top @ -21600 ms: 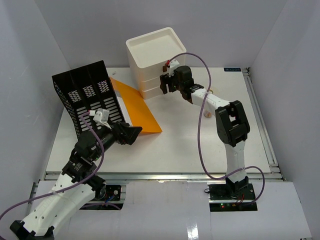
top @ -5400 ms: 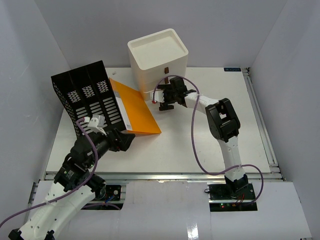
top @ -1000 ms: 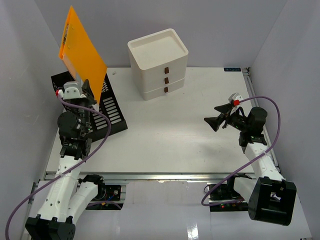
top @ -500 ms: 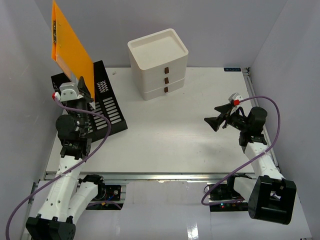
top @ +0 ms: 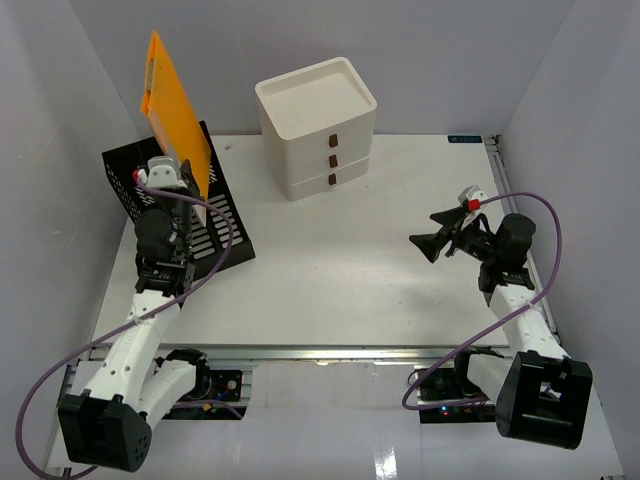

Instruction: Organize the desk

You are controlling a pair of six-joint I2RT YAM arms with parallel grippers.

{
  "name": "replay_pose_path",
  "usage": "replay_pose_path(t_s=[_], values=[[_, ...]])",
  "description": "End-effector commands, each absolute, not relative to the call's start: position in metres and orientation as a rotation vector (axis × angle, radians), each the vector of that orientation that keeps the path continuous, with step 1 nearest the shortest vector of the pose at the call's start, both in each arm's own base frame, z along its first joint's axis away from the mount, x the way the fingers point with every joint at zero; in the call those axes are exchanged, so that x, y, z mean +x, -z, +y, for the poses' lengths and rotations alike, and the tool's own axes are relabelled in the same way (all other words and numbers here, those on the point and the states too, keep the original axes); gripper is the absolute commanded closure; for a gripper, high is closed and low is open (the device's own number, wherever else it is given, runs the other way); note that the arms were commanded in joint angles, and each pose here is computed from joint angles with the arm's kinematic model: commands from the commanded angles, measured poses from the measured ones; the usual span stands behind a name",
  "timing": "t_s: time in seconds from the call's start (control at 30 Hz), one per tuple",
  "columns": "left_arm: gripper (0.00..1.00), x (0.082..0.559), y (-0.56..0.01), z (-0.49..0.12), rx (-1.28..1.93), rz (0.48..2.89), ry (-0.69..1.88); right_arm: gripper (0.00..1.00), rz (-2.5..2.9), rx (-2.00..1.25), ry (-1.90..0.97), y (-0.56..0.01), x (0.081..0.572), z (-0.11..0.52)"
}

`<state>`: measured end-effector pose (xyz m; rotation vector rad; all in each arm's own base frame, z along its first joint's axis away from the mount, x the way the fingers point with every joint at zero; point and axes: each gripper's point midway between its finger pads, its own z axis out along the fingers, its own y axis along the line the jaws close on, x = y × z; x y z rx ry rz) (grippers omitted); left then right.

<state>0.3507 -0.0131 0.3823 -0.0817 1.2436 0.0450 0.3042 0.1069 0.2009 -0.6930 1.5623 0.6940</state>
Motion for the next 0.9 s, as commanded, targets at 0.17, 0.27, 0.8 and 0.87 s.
replay_pose_path(t_s=[0.17, 0.27, 0.8, 0.87], values=[[1.0, 0.372, -0.351, -0.023, -0.081, 1.26, -0.001, 0.1, 1.522, -0.702, -0.655, -0.211, 0.308, 0.103], [1.0, 0.376, -0.336, -0.027, -0.095, 1.272, 0.039, 0.1, 1.526, -0.693, -0.648, -0.211, 0.309, 0.101], [1.0, 0.391, -0.28, -0.02, -0.184, 1.325, 0.044, 0.1, 1.533, -0.685, -0.641, -0.208, 0.311, 0.098], [1.0, 0.389, -0.283, -0.013, -0.242, 1.315, 0.036, 0.1, 1.533, -0.685, -0.639, -0.208, 0.311, 0.098]])
